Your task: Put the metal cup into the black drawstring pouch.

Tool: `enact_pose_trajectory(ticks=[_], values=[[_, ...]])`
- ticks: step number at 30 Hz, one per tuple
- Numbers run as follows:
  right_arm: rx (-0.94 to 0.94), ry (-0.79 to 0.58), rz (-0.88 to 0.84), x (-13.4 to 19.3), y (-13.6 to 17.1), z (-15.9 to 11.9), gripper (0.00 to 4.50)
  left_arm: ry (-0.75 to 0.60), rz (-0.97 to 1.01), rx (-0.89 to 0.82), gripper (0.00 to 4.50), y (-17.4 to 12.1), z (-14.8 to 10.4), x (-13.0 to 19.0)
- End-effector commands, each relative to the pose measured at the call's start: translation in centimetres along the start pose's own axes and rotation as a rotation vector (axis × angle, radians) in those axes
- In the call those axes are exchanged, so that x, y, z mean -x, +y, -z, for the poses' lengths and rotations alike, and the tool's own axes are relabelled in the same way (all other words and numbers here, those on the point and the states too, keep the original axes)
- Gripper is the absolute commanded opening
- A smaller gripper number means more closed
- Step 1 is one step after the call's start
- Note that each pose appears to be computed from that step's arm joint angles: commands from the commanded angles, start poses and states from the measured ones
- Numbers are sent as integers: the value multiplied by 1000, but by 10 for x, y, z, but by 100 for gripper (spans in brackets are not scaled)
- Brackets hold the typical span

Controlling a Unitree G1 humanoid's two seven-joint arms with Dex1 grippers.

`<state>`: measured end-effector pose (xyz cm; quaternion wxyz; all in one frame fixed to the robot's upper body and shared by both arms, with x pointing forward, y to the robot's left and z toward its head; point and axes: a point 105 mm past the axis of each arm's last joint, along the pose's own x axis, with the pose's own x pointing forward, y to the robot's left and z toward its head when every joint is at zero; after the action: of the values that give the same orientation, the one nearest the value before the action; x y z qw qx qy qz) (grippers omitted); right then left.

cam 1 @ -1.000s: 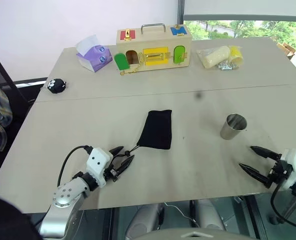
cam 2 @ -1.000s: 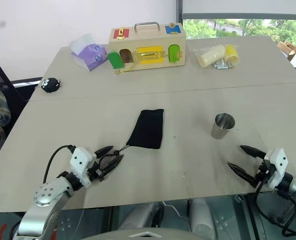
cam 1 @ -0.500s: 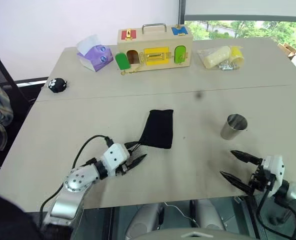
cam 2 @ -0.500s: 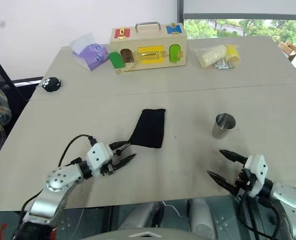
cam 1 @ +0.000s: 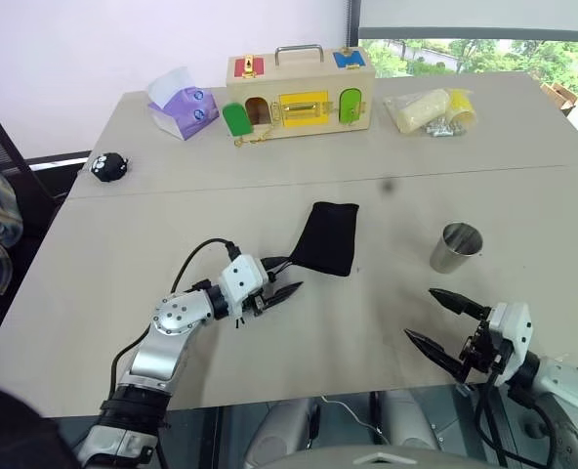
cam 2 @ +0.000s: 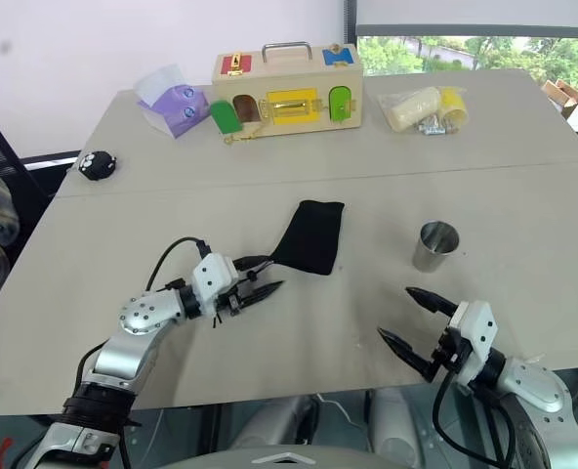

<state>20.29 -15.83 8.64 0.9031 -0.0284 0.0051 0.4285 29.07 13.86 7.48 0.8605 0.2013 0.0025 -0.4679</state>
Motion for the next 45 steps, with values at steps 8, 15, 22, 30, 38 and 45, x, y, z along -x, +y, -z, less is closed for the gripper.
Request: enact_pose_trajectory(ticks=[8,15,22,30,38,45], values=[[18,-40,-17,-7,7,-18,441,-134,93,6,273,11,-35,9],[13,-45,-9,-8,9,-16,441,-195,121,24,273,16,-54,14],[7,-55,-4,-12,12,-14,441,-65,24,-207,273,34,-41,-14],[4,-61,18,-11,14,-12,441,-145,97,-236,273,21,-53,-37],[0,-62,36,-9,14,-12,441,-134,192,-279,273,5,-46,-32],[0,-64,41,-9,12,-12,441,-94,167,-299,273,8,-38,-36]])
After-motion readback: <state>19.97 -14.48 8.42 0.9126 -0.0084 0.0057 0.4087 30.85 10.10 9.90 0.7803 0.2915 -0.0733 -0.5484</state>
